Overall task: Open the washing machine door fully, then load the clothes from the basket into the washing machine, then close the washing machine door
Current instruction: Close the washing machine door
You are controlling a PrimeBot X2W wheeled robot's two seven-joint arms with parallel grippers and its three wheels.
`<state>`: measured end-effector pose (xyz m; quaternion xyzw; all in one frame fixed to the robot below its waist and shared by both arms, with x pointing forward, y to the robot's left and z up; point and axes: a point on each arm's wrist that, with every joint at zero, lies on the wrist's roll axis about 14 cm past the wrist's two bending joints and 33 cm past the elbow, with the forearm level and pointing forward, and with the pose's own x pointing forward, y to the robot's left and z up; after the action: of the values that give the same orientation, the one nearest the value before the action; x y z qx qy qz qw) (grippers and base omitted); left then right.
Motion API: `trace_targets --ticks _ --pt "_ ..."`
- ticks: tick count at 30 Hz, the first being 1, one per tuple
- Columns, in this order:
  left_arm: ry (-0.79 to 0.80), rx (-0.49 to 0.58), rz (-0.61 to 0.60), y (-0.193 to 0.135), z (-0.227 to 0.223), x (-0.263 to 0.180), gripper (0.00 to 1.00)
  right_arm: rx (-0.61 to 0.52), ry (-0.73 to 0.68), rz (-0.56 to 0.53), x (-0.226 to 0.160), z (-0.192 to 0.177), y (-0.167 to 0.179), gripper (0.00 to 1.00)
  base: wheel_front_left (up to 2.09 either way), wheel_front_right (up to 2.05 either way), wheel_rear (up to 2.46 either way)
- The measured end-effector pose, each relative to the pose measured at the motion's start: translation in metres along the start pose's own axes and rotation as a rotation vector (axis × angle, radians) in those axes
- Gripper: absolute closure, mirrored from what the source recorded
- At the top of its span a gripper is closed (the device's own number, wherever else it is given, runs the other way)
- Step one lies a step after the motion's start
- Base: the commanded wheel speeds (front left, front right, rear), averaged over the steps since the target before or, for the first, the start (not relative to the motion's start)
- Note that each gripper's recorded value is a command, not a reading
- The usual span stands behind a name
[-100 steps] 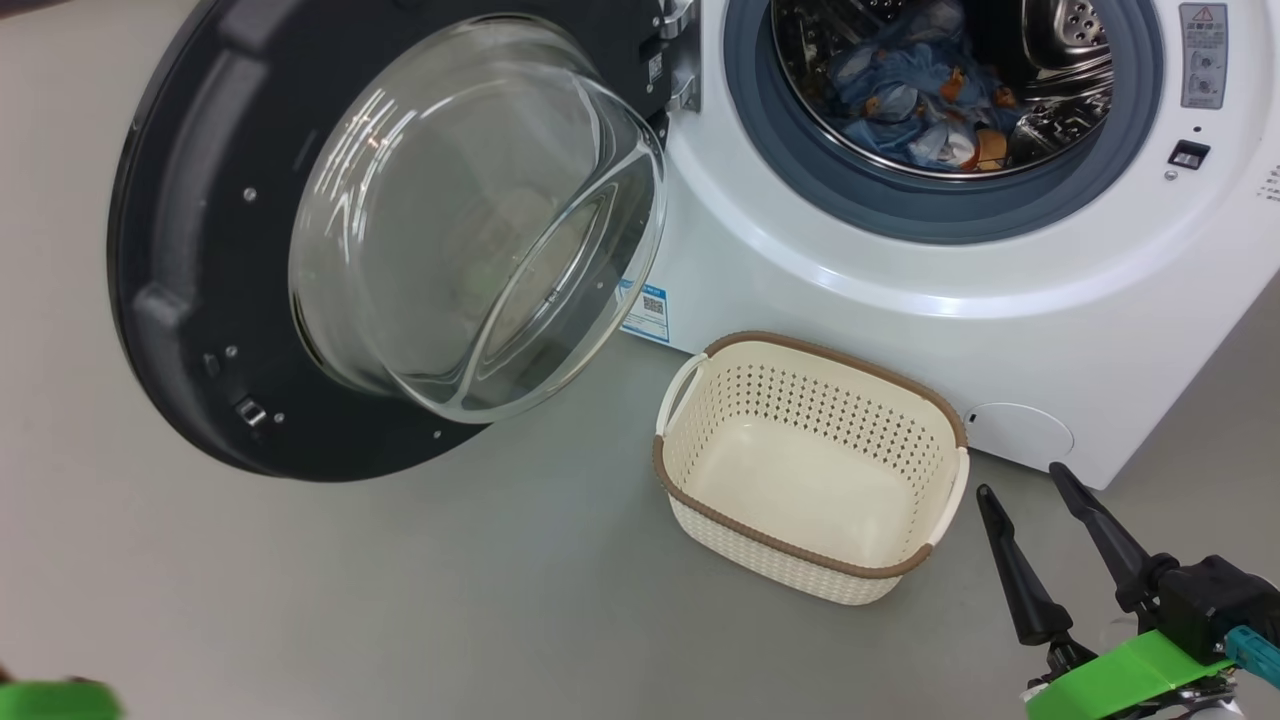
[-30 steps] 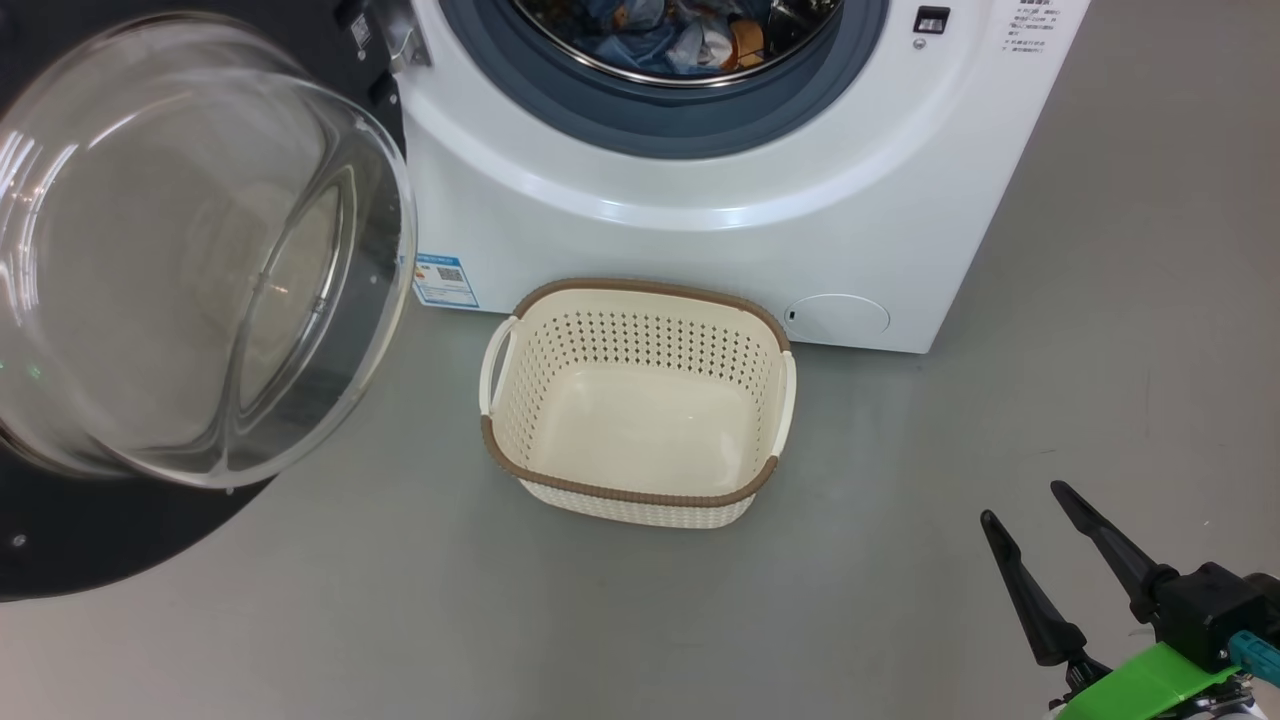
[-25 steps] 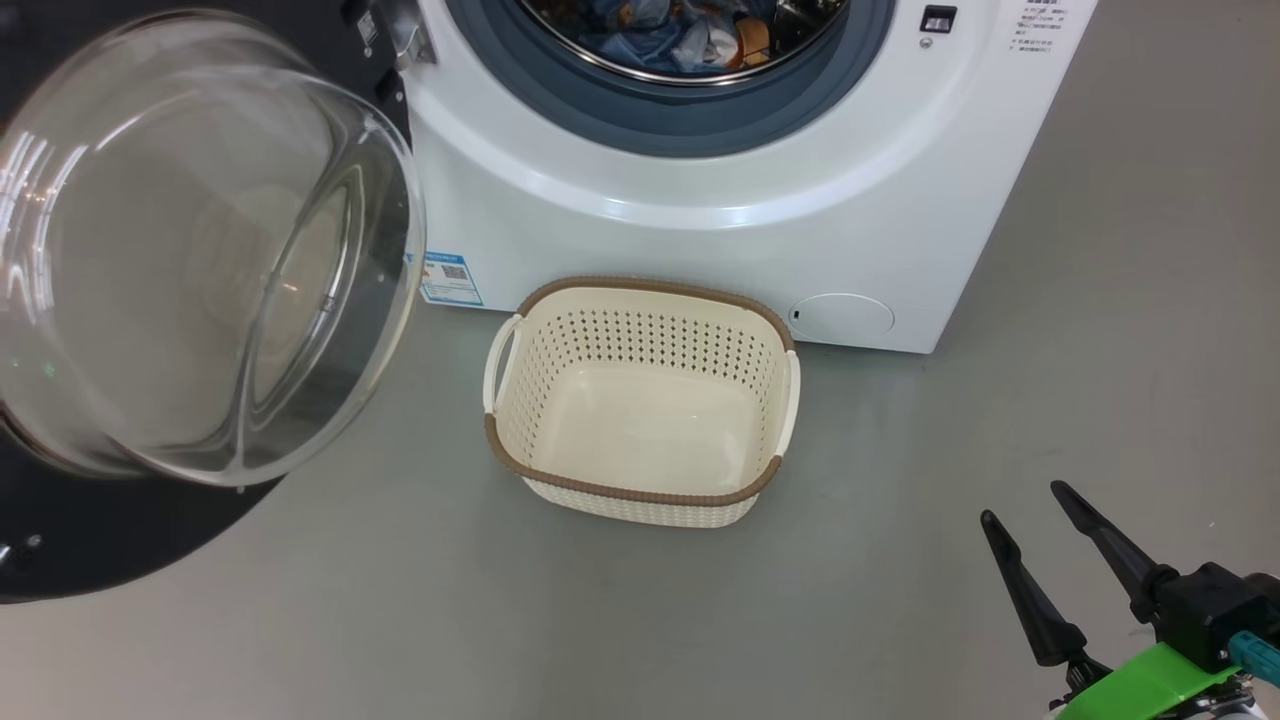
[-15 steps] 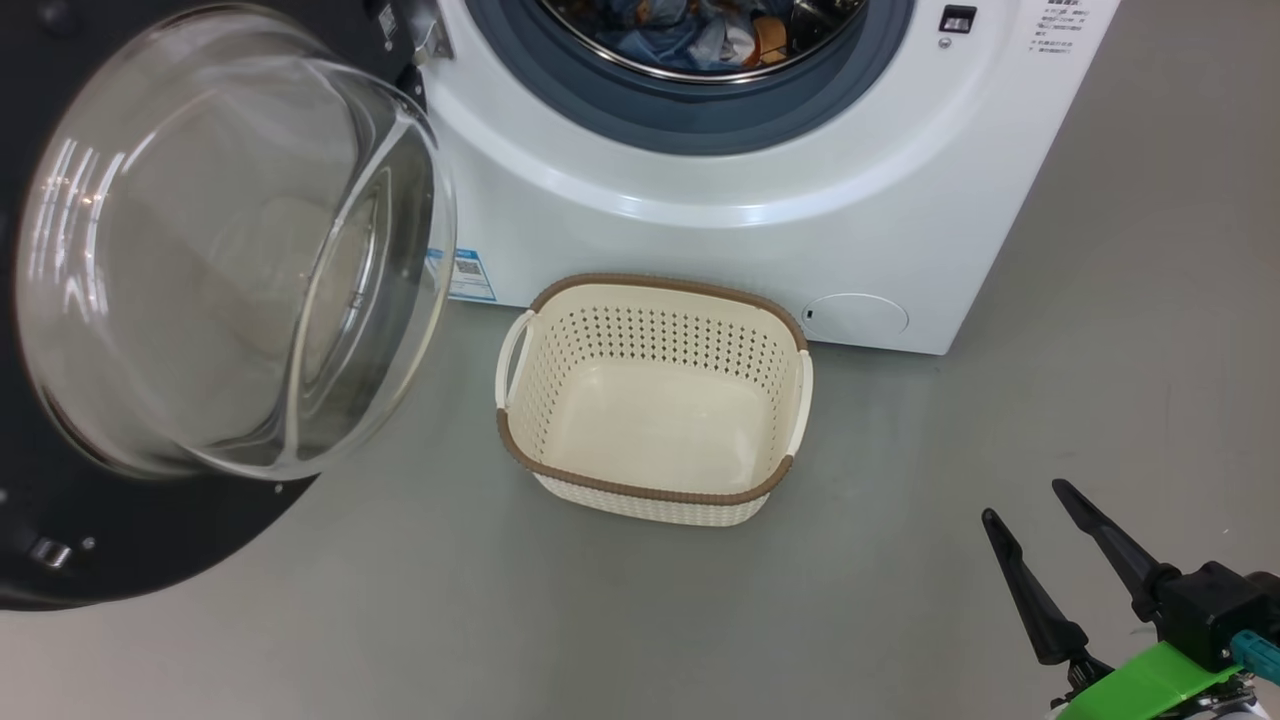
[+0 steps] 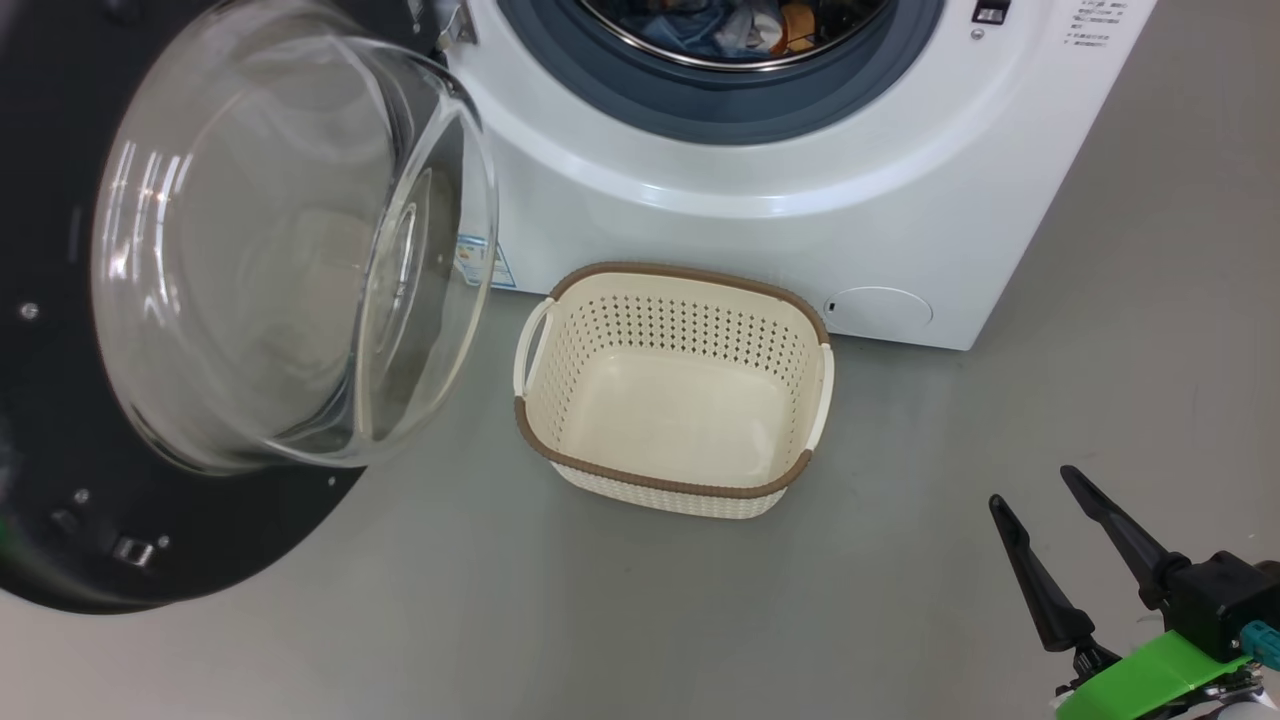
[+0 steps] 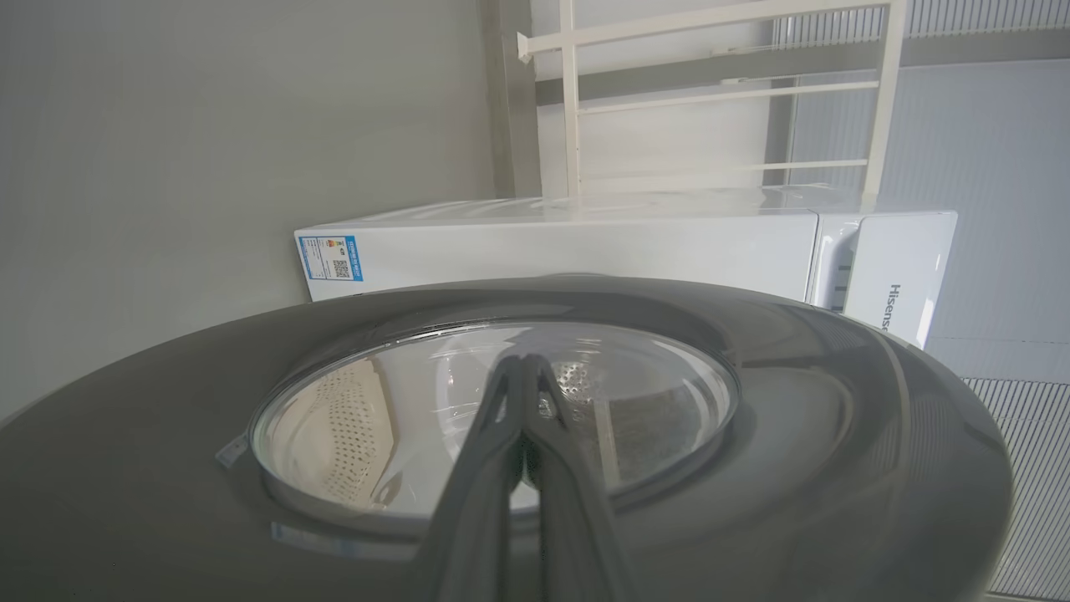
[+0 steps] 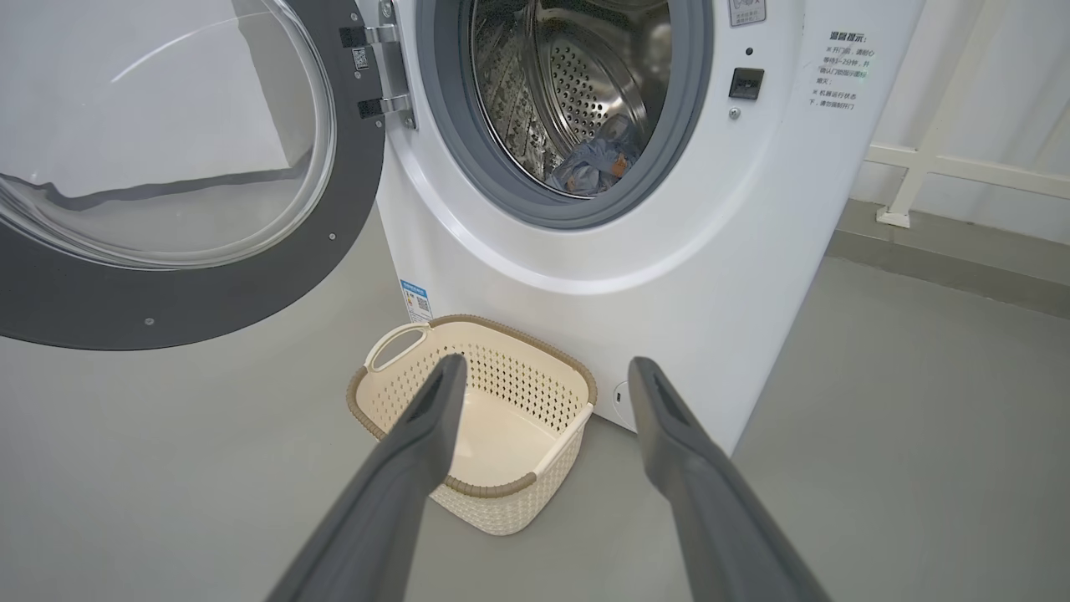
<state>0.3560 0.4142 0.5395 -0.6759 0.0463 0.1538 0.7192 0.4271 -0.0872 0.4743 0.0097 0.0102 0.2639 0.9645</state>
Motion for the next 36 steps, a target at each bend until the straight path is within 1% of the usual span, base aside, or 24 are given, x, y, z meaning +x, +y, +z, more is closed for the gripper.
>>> trace_targets --ticks 5,14,18,26,32,36 --pt "0.061 0.000 -0.029 -0.004 -0.018 -0.002 1.00 0.007 -0.002 0.005 0.004 -0.001 0.002 0.00 0.00 0.00 0.00" --pt "0.170 0.047 -0.060 -0.012 -0.052 -0.008 1.00 0.031 -0.020 0.003 0.007 0.003 0.008 0.00 0.00 0.00 0.00" --pt "0.230 0.051 -0.097 -0.022 -0.073 -0.013 1.00 0.045 -0.030 -0.007 0.008 0.005 0.009 0.00 0.00 0.00 0.00" --pt "0.332 0.040 -0.203 -0.054 -0.110 -0.019 1.00 0.071 -0.052 -0.012 0.012 0.010 0.015 0.00 0.00 0.00 0.00" --pt "0.413 0.072 -0.218 -0.065 -0.142 -0.012 1.00 0.077 -0.065 -0.033 0.009 0.014 0.012 0.00 0.00 0.00 0.00" --pt "0.430 0.079 -0.225 -0.069 -0.159 -0.002 1.00 0.083 -0.067 -0.064 0.002 0.015 0.005 0.00 0.00 0.00 0.00"
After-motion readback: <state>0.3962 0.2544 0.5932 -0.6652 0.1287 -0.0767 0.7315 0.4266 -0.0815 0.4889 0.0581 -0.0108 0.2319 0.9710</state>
